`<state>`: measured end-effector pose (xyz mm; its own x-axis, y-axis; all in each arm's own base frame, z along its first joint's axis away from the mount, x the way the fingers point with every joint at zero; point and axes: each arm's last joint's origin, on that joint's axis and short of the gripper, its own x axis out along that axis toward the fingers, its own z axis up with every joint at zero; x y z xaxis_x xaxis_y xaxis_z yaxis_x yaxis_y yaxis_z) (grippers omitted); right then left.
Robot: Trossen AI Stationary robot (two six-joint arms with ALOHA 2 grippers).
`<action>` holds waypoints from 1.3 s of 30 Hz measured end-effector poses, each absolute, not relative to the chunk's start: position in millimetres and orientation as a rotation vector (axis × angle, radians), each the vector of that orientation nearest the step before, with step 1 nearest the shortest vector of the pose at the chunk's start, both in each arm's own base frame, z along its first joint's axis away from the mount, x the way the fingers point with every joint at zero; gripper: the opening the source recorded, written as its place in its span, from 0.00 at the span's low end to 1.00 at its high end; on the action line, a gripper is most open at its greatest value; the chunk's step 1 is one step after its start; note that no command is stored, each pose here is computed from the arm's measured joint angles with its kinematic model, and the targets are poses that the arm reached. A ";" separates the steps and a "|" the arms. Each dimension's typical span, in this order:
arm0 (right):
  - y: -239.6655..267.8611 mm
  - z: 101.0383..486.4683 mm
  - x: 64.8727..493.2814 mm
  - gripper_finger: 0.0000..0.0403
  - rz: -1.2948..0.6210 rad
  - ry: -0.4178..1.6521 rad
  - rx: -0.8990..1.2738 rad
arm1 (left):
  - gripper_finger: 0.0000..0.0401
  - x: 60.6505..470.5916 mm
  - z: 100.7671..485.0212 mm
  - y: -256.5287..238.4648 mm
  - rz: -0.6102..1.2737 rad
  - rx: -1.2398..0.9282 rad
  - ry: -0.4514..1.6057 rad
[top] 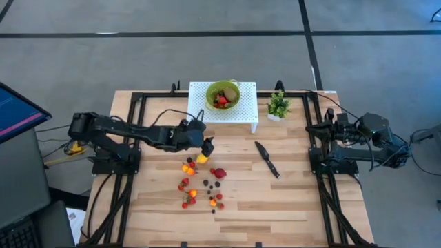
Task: Pick & Place Fruit
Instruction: Put the yellow peach into the green strainer bowl
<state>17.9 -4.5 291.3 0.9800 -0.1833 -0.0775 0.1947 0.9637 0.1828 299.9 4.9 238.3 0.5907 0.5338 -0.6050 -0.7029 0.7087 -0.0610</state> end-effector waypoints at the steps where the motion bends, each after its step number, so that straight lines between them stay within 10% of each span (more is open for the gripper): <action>1: -4.5 291.3 17.9 0.04 -0.191 0.060 0.191 | 0.68 300.5 234.2 4.9 0.746 -0.323 0.608; 39: -4.5 291.3 17.9 0.04 -0.191 0.060 0.191 | 0.68 323.5 132.9 28.8 0.933 -0.388 0.903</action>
<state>17.9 -4.5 291.3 0.9800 -0.1833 -0.0775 0.1947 0.9637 0.1827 323.5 28.8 132.9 0.2787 0.5226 -0.8058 -0.8226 0.5629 0.0806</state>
